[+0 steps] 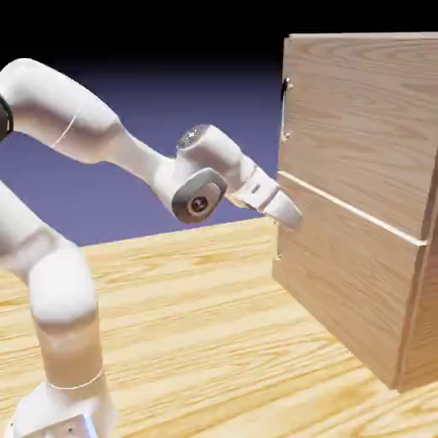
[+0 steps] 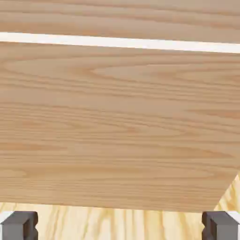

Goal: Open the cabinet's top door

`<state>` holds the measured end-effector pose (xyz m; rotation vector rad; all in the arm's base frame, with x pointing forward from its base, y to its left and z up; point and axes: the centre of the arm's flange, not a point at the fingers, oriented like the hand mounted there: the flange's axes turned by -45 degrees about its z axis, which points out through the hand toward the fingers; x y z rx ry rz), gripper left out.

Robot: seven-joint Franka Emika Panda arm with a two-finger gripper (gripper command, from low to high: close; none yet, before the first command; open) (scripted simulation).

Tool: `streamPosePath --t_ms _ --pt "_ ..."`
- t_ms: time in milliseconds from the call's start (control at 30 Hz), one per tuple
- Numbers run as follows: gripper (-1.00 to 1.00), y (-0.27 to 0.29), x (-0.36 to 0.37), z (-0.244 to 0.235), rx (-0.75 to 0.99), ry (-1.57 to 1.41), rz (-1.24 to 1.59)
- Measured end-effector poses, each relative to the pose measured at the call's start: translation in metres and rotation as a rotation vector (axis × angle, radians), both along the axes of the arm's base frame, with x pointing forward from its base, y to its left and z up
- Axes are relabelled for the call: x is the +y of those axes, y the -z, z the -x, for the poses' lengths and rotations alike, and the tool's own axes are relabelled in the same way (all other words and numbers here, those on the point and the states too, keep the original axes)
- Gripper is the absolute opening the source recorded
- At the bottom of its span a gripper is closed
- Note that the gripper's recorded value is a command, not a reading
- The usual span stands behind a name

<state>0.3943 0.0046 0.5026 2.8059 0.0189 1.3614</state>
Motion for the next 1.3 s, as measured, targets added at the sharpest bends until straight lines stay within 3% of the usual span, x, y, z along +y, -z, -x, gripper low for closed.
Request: streamPosePath --t_ms 367,667,967,1300 --pt "0.00 -0.151 0.046 0.010 -0.393 0.089 -0.005" --pt "0.00 -0.205 0.133 0.017 -0.620 0.085 0.011" --pt "0.00 -0.177 0.232 -0.013 -0.718 0.044 0.018" --pt "0.00 -0.064 0.305 -0.080 -0.668 0.026 -0.013"
